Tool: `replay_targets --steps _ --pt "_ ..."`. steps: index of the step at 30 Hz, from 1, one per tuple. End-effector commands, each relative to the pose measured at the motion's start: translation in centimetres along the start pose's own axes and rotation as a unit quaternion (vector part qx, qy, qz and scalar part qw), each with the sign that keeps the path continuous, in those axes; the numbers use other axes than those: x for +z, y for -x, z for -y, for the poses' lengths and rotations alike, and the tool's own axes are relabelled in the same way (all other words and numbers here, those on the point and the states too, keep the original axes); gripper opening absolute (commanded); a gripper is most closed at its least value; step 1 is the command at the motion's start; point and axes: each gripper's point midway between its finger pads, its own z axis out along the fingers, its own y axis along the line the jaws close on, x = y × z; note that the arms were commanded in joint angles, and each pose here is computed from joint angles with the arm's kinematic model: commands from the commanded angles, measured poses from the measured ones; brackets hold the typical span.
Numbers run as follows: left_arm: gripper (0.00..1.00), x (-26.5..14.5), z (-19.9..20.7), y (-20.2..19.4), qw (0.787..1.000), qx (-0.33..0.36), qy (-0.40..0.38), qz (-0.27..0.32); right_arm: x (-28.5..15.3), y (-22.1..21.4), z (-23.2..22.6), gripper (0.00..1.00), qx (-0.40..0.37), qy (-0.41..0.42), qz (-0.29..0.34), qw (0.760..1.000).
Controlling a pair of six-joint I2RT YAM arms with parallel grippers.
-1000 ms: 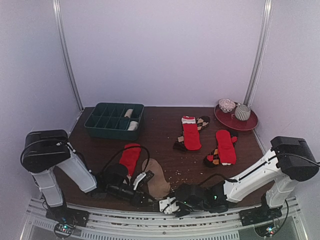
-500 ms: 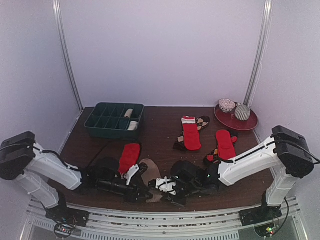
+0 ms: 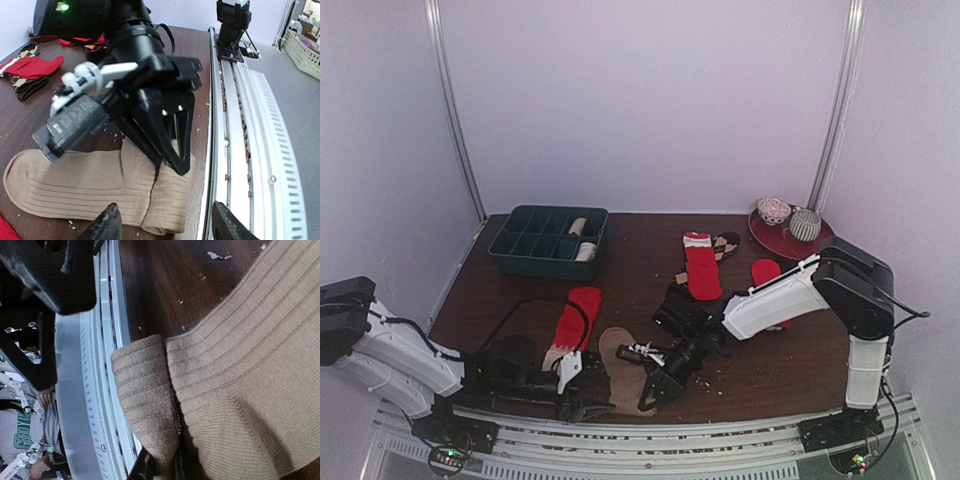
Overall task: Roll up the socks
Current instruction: Roll a pair of socks at the center of the board.
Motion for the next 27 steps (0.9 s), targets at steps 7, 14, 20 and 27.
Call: replay_targets --steps 7,14,20,27 --pt "0.61 3.5 0.4 0.5 0.997 0.071 0.007 0.023 0.1 -3.7 4.3 0.07 0.126 -0.026 -0.057 0.99" --pt "0.57 4.9 0.6 -1.5 0.998 0.063 -0.005 -0.005 0.0 -4.0 4.6 0.07 0.133 -0.022 -0.054 0.989" --pt "0.23 5.3 0.1 -3.8 0.998 0.04 0.005 -0.041 0.0 -3.9 4.3 0.07 0.129 -0.014 -0.053 0.99" --pt "0.0 5.1 -0.9 -4.0 0.998 -0.032 0.035 -0.05 -1.0 -2.4 4.3 0.15 0.089 -0.041 -0.027 0.995"
